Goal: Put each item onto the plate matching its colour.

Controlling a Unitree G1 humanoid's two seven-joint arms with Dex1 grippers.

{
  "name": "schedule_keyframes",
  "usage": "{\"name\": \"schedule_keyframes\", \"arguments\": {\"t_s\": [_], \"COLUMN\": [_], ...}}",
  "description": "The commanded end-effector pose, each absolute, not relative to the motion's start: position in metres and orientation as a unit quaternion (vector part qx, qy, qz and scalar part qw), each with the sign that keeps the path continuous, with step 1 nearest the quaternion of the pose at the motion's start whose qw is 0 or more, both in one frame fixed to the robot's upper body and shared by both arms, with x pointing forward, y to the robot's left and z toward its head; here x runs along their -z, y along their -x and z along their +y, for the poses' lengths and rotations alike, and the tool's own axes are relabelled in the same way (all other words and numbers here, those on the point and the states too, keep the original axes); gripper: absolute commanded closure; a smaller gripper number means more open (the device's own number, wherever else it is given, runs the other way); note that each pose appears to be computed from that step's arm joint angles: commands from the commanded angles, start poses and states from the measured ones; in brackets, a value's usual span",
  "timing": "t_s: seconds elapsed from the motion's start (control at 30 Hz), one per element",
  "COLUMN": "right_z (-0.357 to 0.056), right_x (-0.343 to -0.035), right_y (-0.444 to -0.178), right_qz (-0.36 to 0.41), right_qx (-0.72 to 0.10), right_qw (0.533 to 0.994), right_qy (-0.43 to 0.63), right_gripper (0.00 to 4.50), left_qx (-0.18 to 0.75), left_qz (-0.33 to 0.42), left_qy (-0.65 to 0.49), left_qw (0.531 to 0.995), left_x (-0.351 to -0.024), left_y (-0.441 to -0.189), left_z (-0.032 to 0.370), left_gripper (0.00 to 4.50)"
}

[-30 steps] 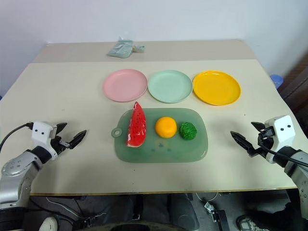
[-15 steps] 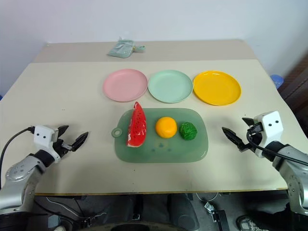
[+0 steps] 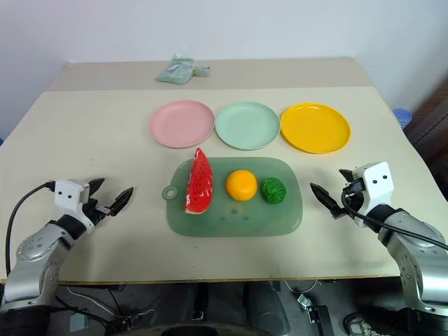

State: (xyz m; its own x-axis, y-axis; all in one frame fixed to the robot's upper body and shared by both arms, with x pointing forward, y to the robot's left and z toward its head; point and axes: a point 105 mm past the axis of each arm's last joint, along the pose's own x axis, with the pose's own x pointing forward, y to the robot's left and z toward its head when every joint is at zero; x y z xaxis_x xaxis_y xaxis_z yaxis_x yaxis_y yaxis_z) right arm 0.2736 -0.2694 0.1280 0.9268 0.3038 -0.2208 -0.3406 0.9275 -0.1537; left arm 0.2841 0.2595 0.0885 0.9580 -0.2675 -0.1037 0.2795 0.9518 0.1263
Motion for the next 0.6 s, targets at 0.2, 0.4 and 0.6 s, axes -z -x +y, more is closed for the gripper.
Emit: {"name": "schedule_keyframes", "arguments": {"t_s": [0.2, 0.4, 0.6], "right_z": [-0.277, -0.263, -0.256], "right_x": [-0.125, -0.138, -0.154], "right_y": [-0.282, -0.273, -0.264], "right_qz": [0.07, 0.061, 0.064], "right_qx": [-0.152, -0.192, -0.233], "right_qw": [0.98, 0.977, 0.969], "right_qy": [0.102, 0.067, 0.054], "right_gripper": [0.09, 0.09, 0.09], "left_qx": [0.129, 0.123, 0.14], "left_qz": [0.01, 0.013, 0.016], "left_qy": [-0.079, -0.079, -0.08], "left_qw": [0.988, 0.989, 0.987], "left_x": [-0.11, -0.107, -0.105], "left_y": [-0.296, -0.293, -0.295], "left_z": [0.246, 0.25, 0.249], "left_gripper": [0.08, 0.08, 0.08]}}
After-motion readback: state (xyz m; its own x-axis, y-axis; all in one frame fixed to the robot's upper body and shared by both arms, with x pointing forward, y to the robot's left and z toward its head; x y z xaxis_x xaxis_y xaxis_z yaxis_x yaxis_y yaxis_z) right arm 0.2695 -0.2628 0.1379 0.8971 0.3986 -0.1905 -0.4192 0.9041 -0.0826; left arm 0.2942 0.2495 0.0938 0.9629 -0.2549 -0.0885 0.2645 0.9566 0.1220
